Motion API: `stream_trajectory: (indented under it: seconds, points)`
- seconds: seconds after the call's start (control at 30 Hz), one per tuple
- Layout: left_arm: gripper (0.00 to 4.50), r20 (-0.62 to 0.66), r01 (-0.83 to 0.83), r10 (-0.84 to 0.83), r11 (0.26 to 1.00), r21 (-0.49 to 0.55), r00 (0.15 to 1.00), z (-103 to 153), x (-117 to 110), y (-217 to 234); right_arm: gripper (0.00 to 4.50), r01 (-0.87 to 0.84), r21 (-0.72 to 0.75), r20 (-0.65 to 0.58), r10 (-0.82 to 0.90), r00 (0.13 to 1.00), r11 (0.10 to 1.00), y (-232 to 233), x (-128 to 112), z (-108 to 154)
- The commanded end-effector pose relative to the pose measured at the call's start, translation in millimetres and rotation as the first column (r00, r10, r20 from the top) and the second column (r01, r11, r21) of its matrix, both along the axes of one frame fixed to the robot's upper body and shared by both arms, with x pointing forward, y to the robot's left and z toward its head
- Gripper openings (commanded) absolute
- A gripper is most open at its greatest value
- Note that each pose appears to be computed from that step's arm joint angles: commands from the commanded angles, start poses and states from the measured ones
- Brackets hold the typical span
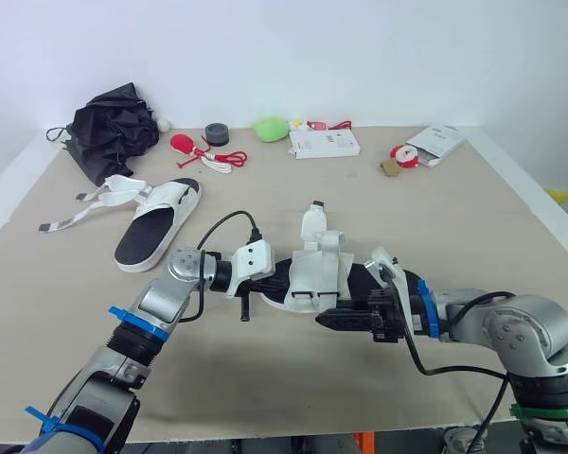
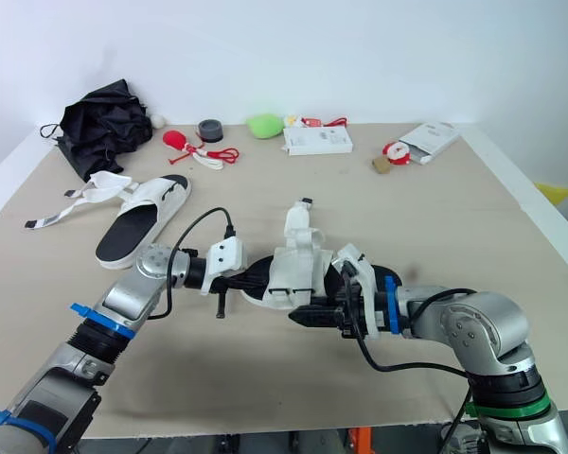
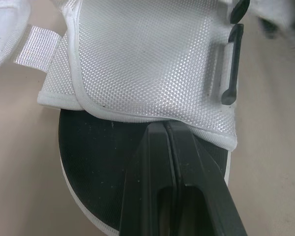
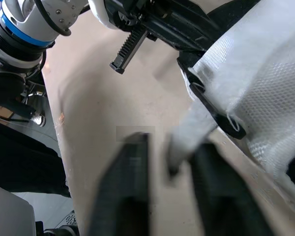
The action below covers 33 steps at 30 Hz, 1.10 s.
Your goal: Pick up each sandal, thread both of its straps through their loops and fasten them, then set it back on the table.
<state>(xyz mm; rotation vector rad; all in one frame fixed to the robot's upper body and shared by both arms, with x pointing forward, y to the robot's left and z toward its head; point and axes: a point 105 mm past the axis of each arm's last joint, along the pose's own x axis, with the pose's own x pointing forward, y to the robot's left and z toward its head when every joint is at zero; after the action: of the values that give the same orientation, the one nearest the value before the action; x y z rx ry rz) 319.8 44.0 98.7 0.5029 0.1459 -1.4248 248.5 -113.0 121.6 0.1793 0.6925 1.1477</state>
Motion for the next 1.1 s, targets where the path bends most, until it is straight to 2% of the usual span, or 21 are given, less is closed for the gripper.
stream_trajectory:
  seconds: [0.03, 0.3, 0.43, 0.5, 0.6, 0.73, 0.83, 0.87, 0.97, 1.1]
  points:
    - [0.00, -0.127, -0.014, 0.026, 0.995, 0.101, 0.991, -39, -10, 8, 0.02, -0.039, 0.024, 0.044, 0.038, 0.998, 0.999, 4, -4, 11]
    - [0.00, -0.126, -0.017, 0.029, 0.995, 0.097, 0.992, -39, -8, 7, 0.02, -0.142, 0.043, 0.029, 0.141, 0.990, 0.989, 3, -27, 22]
    - [0.00, -0.127, -0.015, 0.027, 0.995, 0.095, 0.992, -38, -8, 6, 0.02, -0.312, 0.097, 0.070, 0.306, 0.949, 0.945, 16, -56, 45]
    - [0.00, -0.128, -0.015, 0.027, 0.995, 0.095, 0.991, -38, -8, 6, 0.02, -0.349, 0.122, 0.099, 0.339, 0.936, 0.929, 20, -61, 56]
    - [0.00, -0.129, -0.015, 0.027, 0.995, 0.095, 0.991, -39, -8, 6, 0.02, -0.343, 0.182, 0.171, 0.314, 0.934, 0.922, 25, -48, 81]
    - [0.00, -0.131, -0.015, 0.028, 0.995, 0.096, 0.991, -39, -8, 6, 0.02, -0.205, 0.247, 0.217, 0.152, 0.964, 0.947, 27, -11, 100]
    - [0.00, -0.132, -0.014, 0.026, 0.995, 0.096, 0.991, -39, -8, 6, 0.02, 0.045, 0.190, 0.229, -0.089, 0.969, 0.981, 21, 39, 88]
    - [0.00, -0.132, -0.013, 0.026, 0.995, 0.096, 0.991, -39, -8, 6, 0.02, 0.091, 0.172, 0.231, -0.130, 0.964, 0.981, 19, 47, 85]
    - [0.00, -0.135, -0.013, 0.025, 0.996, 0.093, 0.991, -40, -9, 5, 0.02, 0.187, 0.169, 0.147, -0.213, 0.966, 0.968, 7, 64, 68]
    - [0.00, -0.138, -0.010, 0.023, 0.995, 0.094, 0.990, -41, -10, 5, 0.02, 0.221, 0.162, 0.119, -0.241, 0.963, 0.962, -3, 70, 58]
